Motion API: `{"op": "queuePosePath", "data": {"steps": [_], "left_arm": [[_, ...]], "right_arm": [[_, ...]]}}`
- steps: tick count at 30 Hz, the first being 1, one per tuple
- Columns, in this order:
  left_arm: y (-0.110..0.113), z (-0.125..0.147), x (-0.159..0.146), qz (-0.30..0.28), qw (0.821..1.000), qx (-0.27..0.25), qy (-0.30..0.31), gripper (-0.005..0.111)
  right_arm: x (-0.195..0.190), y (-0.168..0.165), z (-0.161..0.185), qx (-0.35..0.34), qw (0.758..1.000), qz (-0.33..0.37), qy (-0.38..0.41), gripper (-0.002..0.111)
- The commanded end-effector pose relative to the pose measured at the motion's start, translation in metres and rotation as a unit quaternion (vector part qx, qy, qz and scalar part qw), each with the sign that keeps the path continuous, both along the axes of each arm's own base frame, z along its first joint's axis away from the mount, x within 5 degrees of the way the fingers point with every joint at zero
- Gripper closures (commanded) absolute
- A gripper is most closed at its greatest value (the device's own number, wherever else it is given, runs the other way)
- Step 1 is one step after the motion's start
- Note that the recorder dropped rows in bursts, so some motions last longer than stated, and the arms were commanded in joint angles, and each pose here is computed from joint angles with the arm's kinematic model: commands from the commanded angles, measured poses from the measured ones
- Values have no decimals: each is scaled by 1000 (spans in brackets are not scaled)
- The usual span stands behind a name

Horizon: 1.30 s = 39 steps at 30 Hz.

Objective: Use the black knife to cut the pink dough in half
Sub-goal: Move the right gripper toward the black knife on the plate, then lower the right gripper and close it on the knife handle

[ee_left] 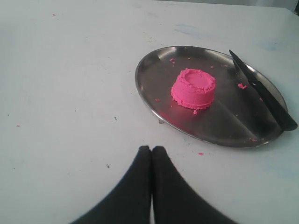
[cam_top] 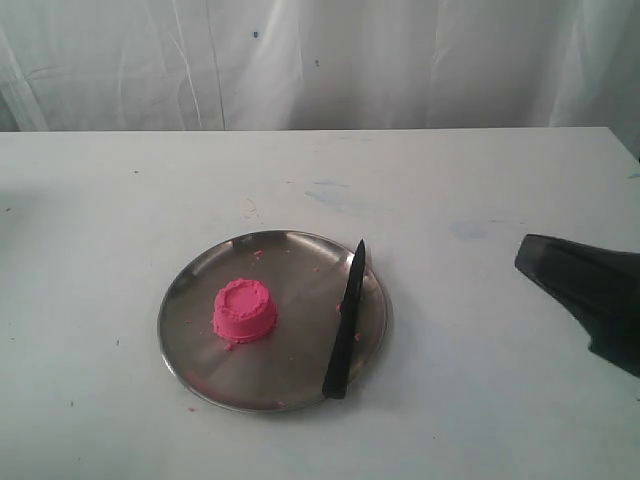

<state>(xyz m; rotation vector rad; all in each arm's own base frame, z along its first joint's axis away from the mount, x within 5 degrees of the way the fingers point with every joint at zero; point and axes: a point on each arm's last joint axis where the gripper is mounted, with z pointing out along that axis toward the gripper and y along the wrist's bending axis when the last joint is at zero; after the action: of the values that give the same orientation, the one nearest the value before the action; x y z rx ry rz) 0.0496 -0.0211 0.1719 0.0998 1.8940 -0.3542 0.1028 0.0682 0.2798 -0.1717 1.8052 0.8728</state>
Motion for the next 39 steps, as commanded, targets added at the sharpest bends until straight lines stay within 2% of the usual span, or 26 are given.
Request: {"op": "queuePosePath", "data": {"steps": [1, 5, 8, 10, 12, 15, 19, 22, 28, 34, 37, 39], "left_arm": [[0, -1, 0, 1, 1000, -5, 2, 105], [0, -1, 0, 1, 1000, -5, 2, 105], [0, -1, 0, 1, 1000, -5, 2, 105], [0, -1, 0, 1, 1000, -5, 2, 105], [0, -1, 0, 1, 1000, -5, 2, 105], [0, -1, 0, 1, 1000, -5, 2, 105], [0, -1, 0, 1, 1000, -5, 2, 105], [0, -1, 0, 1, 1000, -5, 2, 105], [0, -1, 0, 1, 1000, -5, 2, 105], [0, -1, 0, 1, 1000, -5, 2, 105], [0, -1, 0, 1, 1000, -5, 2, 105], [0, -1, 0, 1, 1000, -5, 2, 105]], "right_arm": [[23, -6, 1, -42, 997, -70, 4, 108], [35, -30, 12, -115, 972, -199, -55, 108], [36, -42, 23, -174, 947, -251, -99, 108], [36, -45, 26, -181, 942, -265, -99, 108], [35, -41, 24, -185, 947, -244, -93, 108], [37, -30, 14, -148, 968, -197, -49, 108], [46, -22, -11, -206, 965, -156, 38, 108], [50, -13, -27, -203, 964, -127, 114, 108], [61, 14, -41, -248, 959, -45, 129, 108], [72, 35, -65, -280, 947, -3, 158, 89], [82, 40, -68, -236, 960, -30, 150, 85], [89, 43, -62, -199, 972, -46, 115, 85]]}}
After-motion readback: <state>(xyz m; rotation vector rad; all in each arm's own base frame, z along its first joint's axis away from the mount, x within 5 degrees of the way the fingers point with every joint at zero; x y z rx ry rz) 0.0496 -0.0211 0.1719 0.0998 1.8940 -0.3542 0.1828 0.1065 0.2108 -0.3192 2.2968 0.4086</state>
